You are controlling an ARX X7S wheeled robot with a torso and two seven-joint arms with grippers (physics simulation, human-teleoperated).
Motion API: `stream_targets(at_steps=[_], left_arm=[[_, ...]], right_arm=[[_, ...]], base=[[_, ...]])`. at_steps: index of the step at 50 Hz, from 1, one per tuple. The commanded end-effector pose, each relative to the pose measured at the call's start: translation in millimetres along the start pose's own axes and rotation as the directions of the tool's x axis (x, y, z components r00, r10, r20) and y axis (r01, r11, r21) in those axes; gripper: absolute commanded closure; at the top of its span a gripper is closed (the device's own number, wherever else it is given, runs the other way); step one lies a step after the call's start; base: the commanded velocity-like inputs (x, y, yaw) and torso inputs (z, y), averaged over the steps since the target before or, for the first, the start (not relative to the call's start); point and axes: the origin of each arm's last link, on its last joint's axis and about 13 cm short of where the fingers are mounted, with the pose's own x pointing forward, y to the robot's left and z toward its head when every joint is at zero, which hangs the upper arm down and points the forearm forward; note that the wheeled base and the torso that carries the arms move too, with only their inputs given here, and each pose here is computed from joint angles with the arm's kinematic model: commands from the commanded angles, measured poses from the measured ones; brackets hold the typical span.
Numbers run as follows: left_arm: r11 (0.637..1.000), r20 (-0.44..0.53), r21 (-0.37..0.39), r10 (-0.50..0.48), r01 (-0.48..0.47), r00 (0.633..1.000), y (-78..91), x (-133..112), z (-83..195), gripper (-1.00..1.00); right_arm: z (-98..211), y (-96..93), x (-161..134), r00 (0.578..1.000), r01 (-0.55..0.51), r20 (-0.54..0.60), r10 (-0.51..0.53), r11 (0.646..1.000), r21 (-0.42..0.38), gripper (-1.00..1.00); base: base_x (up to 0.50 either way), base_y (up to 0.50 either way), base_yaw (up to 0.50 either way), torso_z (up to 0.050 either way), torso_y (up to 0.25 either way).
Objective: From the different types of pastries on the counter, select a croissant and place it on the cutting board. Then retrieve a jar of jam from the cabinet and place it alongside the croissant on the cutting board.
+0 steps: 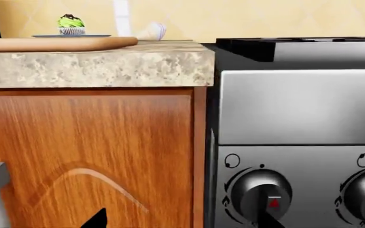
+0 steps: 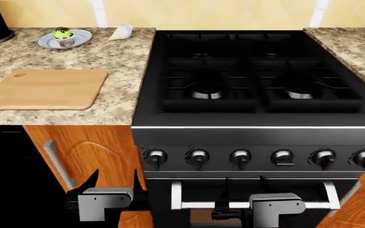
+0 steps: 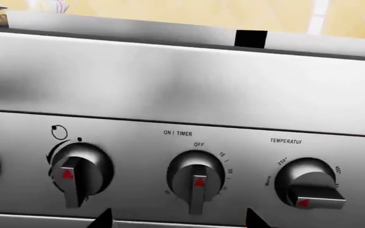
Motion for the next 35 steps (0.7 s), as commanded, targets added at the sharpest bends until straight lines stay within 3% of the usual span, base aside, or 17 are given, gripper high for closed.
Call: stream_targets(at_steps=[1, 35], left_arm=[[1.000, 0.000, 0.002, 0.000, 0.000, 1.000, 0.5, -0.9, -1.1, -1.00], [1.000, 0.015, 0.012, -0.002, 0.002, 1.000, 2.1, -0.6, -0.5, -1.00]], right_arm=[[-0.1, 0.6, 0.5, 1.000, 0.001, -0.001, -0.001, 1.000, 0.001, -1.00], [0.2, 2.0, 0.2, 1.000, -0.006, -0.002, 0.006, 1.000, -0.001, -1.00]], base=[[0.01, 0.50, 0.00, 0.000, 0.000], [0.01, 0.50, 0.00, 0.000, 0.000]])
